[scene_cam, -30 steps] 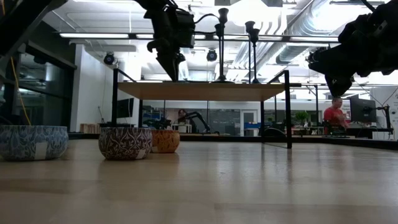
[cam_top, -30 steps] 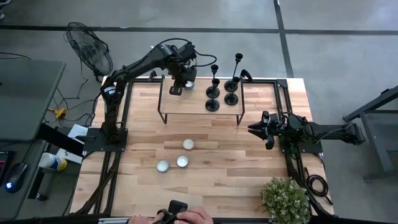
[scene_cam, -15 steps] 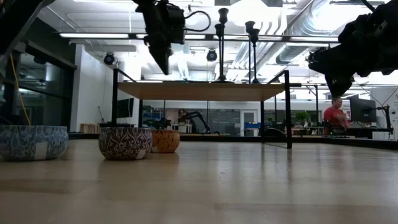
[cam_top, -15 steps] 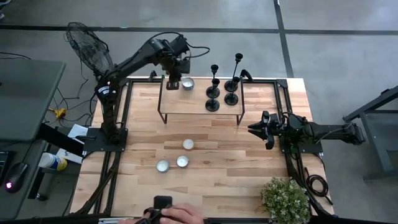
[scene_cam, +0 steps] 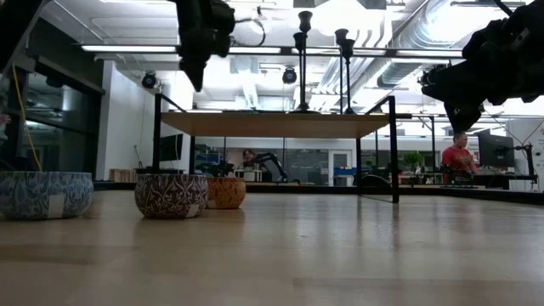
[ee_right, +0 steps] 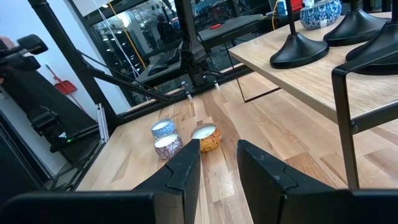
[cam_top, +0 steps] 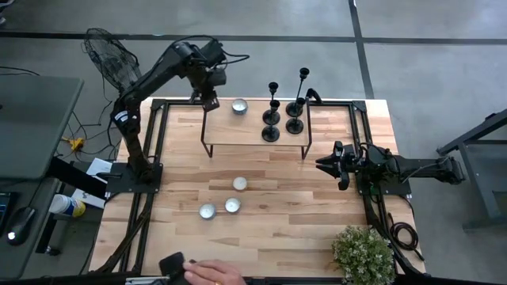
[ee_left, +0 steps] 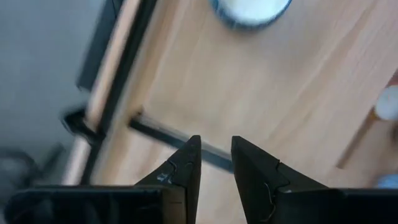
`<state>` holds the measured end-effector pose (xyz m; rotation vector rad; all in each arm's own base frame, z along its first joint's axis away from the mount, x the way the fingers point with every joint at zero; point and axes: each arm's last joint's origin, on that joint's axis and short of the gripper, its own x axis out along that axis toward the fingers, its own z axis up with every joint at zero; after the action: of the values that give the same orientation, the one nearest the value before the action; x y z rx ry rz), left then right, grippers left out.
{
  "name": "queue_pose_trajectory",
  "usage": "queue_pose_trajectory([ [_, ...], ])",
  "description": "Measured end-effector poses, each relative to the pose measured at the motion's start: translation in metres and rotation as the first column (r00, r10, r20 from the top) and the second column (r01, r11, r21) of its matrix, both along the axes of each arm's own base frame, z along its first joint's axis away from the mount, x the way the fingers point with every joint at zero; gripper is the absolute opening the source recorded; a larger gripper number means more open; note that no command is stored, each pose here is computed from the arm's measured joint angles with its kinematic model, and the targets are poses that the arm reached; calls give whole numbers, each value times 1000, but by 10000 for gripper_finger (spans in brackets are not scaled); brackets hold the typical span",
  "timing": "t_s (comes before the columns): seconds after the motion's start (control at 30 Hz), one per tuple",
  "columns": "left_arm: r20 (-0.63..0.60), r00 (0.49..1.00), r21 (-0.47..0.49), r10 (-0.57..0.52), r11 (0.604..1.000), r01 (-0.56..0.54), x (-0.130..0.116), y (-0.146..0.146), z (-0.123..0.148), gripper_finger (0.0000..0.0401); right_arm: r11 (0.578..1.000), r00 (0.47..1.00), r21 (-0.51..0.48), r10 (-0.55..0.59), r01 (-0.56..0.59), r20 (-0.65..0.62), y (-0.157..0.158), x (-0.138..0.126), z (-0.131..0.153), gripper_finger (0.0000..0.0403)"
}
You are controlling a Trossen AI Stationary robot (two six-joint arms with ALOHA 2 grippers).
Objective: Pick & Place candle stick holders
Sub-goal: Put the light blue scented candle on the shelf
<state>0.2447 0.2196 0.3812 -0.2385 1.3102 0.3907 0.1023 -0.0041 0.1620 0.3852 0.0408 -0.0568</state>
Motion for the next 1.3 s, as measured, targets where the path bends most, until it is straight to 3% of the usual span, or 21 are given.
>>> queue_pose_trajectory([
  [0.17, -12, 968, -70, 249, 966, -250, -9, 7, -7, 85, 1000, 1000, 0, 0, 0, 0, 0, 0, 0, 98],
  [0.3, -44, 925, -84, 379, 921, -381, -13, 10, -14, 85, 1000, 1000, 0, 0, 0, 0, 0, 0, 0, 98],
  [0.73, -103, 831, -88, 547, 827, -555, -38, -20, -23, 85, 1000, 1000, 0, 0, 0, 0, 0, 0, 0, 98],
  [1.0, -75, 871, -81, 486, 867, -491, -64, -70, -33, 85, 1000, 1000, 0, 0, 0, 0, 0, 0, 0, 98],
  [1.3, -56, 939, -96, 340, 934, -344, -85, -125, -48, 85, 1000, 1000, 0, 0, 0, 0, 0, 0, 0, 98],
])
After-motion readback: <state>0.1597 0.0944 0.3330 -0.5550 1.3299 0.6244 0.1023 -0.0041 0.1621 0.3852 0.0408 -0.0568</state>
